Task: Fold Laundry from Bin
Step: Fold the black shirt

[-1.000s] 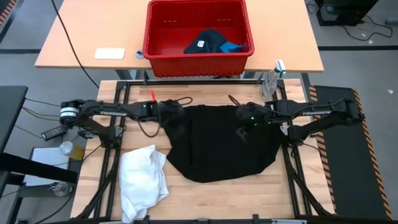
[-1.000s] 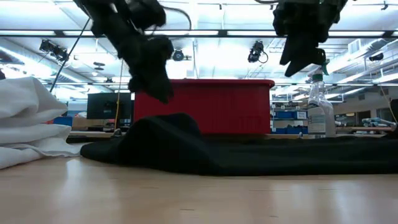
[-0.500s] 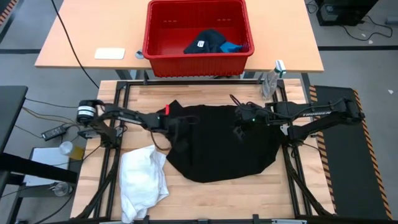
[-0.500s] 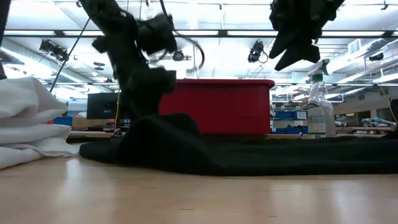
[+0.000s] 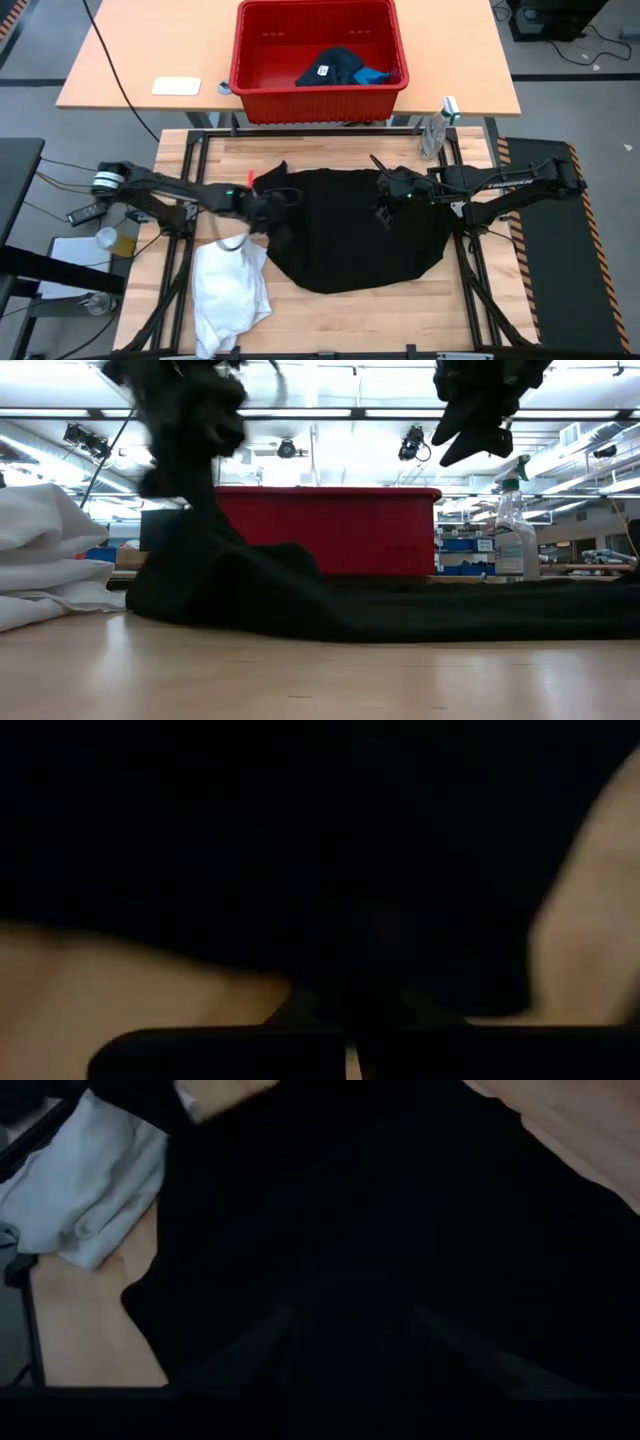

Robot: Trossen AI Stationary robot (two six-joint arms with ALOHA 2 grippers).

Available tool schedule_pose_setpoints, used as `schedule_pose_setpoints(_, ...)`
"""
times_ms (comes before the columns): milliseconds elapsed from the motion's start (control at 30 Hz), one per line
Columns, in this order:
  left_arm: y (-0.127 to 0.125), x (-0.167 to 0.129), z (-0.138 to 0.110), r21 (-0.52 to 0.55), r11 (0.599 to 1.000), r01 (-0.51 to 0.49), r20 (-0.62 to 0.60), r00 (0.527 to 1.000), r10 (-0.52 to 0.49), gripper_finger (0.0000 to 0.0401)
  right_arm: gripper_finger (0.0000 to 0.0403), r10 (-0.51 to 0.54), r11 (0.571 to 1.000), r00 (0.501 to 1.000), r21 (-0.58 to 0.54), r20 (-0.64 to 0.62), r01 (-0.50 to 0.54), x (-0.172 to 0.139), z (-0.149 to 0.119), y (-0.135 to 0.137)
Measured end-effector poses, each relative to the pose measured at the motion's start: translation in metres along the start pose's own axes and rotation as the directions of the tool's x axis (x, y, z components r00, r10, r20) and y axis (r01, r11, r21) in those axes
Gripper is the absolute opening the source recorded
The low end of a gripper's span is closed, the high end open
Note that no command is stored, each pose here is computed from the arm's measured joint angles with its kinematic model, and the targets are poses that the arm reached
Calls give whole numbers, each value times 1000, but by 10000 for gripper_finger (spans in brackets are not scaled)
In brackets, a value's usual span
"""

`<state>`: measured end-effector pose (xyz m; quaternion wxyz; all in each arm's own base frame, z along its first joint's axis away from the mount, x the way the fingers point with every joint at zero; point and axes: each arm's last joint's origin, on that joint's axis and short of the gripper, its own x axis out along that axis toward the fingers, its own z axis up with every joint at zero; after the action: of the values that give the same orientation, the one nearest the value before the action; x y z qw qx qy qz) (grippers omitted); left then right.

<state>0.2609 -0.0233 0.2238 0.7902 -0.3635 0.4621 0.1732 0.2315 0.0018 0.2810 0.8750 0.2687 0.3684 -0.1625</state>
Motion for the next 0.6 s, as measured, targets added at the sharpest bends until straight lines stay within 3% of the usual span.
schedule_pose_setpoints(100, -8, -14, -22, -177, 984, 1, -46, 999, -9, 4, 201, 37, 999, 999, -17, -15, -37, 0, -1, 2)
schedule_pose_setpoints(167, -16, -15, -37, -240, 971, 4, -72, 997, -22, 4, 201, 53, 998, 999, -22, -12, -53, 0, 0, 3)
schedule_pose_setpoints(267, -28, -11, -60, -292, 956, -16, -95, 995, -12, 3, 201, 69, 997, 998, -24, 2, -69, 0, 2, 5)
schedule_pose_setpoints(433, -32, -3, -91, -347, 927, -141, -104, 988, 111, 3, 201, 75, 997, 997, -24, 10, -75, 0, 2, 5)
schedule_pose_setpoints(500, -28, -3, -96, -358, 912, -200, -87, 980, 181, 4, 201, 75, 997, 997, -24, 9, -75, 0, 2, 5)
schedule_pose_setpoints(600, -26, -3, -93, -378, 904, -201, -28, 978, 206, 22, 201, 96, 994, 995, -43, -7, -96, 0, 2, 6)
